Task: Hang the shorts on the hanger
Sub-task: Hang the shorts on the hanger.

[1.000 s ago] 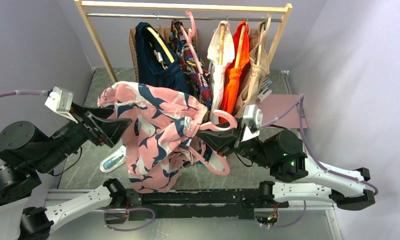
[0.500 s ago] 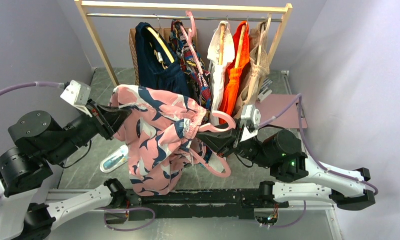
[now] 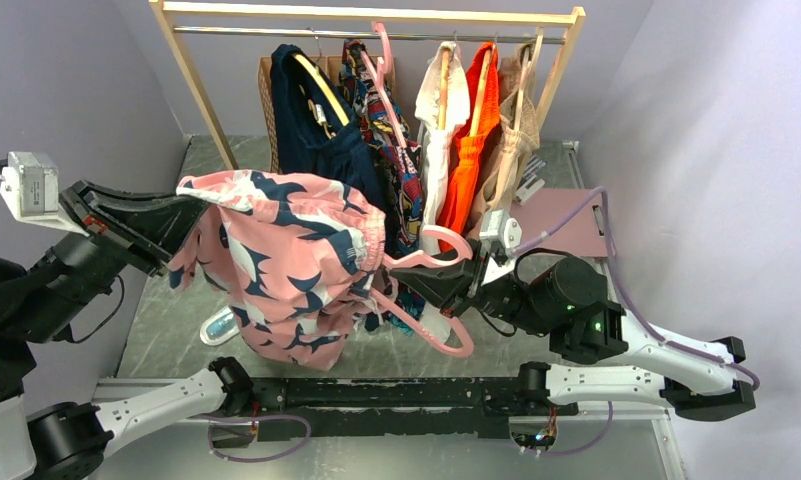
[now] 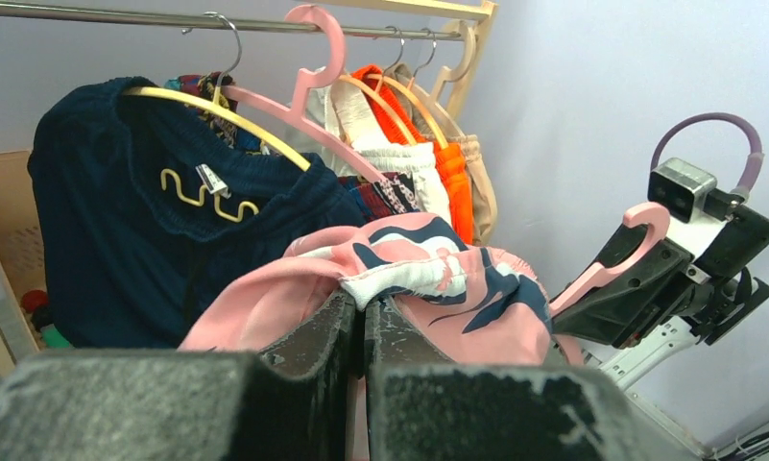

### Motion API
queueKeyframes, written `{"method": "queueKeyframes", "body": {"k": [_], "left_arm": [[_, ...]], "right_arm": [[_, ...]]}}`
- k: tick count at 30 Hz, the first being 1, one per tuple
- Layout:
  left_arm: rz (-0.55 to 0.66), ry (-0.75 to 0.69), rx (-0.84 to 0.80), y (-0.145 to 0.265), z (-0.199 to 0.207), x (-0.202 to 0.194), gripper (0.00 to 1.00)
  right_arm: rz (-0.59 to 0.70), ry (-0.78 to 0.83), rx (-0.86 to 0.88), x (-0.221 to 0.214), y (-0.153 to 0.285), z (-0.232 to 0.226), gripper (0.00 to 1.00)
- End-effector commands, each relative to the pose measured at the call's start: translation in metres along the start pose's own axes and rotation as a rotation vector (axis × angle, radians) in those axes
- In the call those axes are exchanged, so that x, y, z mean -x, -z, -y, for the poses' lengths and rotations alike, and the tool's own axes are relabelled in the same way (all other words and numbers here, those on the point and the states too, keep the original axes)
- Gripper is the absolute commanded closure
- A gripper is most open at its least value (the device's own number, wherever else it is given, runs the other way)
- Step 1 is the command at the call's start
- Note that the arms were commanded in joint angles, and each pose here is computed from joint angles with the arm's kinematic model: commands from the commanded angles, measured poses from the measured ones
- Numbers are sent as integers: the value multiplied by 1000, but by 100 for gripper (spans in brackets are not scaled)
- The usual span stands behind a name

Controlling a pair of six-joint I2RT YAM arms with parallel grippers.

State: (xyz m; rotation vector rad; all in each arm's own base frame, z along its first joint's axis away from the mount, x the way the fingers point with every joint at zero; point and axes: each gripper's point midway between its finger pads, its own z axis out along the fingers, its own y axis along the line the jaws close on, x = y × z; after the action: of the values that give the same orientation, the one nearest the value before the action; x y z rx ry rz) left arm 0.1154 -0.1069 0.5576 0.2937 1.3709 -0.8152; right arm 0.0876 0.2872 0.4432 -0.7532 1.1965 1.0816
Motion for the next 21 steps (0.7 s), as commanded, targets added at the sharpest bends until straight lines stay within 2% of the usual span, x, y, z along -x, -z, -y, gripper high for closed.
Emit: {"method": "queueKeyframes", "body": {"k": [1,8,9,10,12,15,17,21], "left_arm": [[-29,-26,-10,-13,2,-10,93],[-159,-70,45,-32,-9,-44,93],[-175,-75,44,-35,-9,-47,89],[-178,-80,37,-34,-8,-45,78],[-170,-79,24,-33,-4,-38,43],[-93,-63,1,-20,1,-13,7],[-25,-53,-14,-7,4,7,0],[74,-59,-78,11,14,31,1]], "right_arm": [[122,-16,54,42,7,-9,100],[193,-28,178,65,9,-32,100],[195,-29,182,67,9,-33,100],[196,-28,180,68,10,-33,100],[190,-26,157,65,11,-28,100],[171,-12,109,62,14,-19,100],[134,15,69,56,14,-11,100],[28,83,45,44,13,-5,100]]}}
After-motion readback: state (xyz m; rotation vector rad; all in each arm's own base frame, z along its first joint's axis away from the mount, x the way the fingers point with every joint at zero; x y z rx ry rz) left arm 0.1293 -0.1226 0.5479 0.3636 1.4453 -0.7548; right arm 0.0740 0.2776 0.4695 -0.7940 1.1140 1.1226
